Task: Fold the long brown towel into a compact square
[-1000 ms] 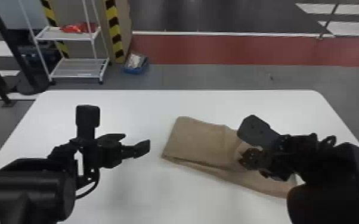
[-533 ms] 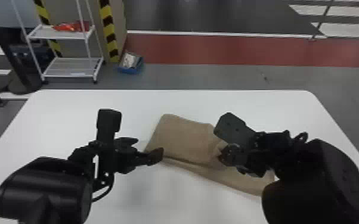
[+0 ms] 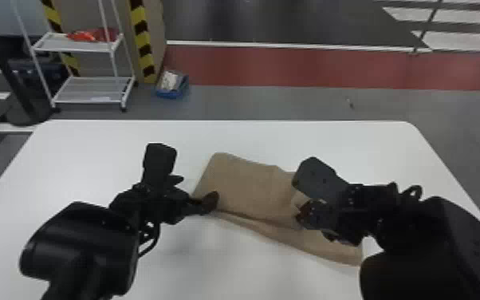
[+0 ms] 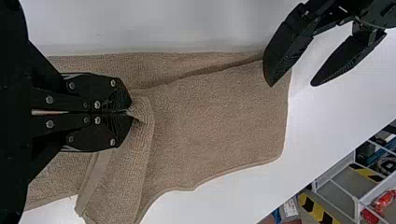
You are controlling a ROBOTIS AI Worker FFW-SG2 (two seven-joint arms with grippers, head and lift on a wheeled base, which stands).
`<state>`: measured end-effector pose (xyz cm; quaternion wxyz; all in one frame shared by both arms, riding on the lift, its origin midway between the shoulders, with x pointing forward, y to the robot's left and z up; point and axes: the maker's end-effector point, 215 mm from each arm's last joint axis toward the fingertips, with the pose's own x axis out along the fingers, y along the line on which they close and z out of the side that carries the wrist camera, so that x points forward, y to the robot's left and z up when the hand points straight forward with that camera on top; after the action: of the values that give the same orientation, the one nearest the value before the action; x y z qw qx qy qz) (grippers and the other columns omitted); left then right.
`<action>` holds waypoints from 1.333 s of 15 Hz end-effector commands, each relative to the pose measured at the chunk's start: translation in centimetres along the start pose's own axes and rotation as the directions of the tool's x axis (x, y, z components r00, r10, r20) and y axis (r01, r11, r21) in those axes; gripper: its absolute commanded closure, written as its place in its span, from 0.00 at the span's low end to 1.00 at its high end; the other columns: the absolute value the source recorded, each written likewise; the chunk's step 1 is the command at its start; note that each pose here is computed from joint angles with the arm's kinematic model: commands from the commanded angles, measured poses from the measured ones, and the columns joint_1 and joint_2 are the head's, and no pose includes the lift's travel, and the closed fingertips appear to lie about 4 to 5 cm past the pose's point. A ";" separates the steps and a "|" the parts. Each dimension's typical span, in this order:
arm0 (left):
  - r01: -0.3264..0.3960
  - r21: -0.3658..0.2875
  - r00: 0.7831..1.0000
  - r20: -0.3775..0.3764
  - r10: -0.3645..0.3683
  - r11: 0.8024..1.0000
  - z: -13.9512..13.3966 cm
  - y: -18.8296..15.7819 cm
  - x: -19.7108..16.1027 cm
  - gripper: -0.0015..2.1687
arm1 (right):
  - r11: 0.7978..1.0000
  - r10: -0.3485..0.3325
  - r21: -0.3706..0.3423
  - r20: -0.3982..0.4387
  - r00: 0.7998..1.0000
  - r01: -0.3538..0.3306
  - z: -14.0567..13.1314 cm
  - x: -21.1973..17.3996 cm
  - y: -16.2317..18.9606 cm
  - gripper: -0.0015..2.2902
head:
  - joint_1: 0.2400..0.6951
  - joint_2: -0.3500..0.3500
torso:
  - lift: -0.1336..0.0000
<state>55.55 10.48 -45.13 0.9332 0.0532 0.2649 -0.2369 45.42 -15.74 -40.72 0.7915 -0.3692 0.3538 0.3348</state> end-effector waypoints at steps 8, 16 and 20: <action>-0.023 0.027 0.999 -0.035 0.024 0.999 -0.9 1.2 0.8 0.04 | 0.999 -0.020 0.044 0.012 1.000 0.020 -2.7 -5.0 -0.7 0.67 | 1.00 0.38 | 0.07; -0.023 0.046 0.999 -0.044 0.025 0.999 -1.0 0.9 0.9 0.04 | 0.998 0.057 0.036 0.031 0.998 -0.059 -3.4 -8.2 0.8 0.67 | 1.00 0.35 | 0.07; -0.023 0.049 0.999 -0.044 0.026 0.999 -0.9 1.0 0.9 0.04 | 0.995 0.101 0.018 0.071 0.992 -0.102 -2.1 -9.4 1.2 0.67 | 1.00 0.35 | 0.07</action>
<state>56.28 11.16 -46.48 0.9284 0.0834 0.2796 -0.2302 38.92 -19.69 -35.12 0.7887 -0.3302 0.3542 0.3789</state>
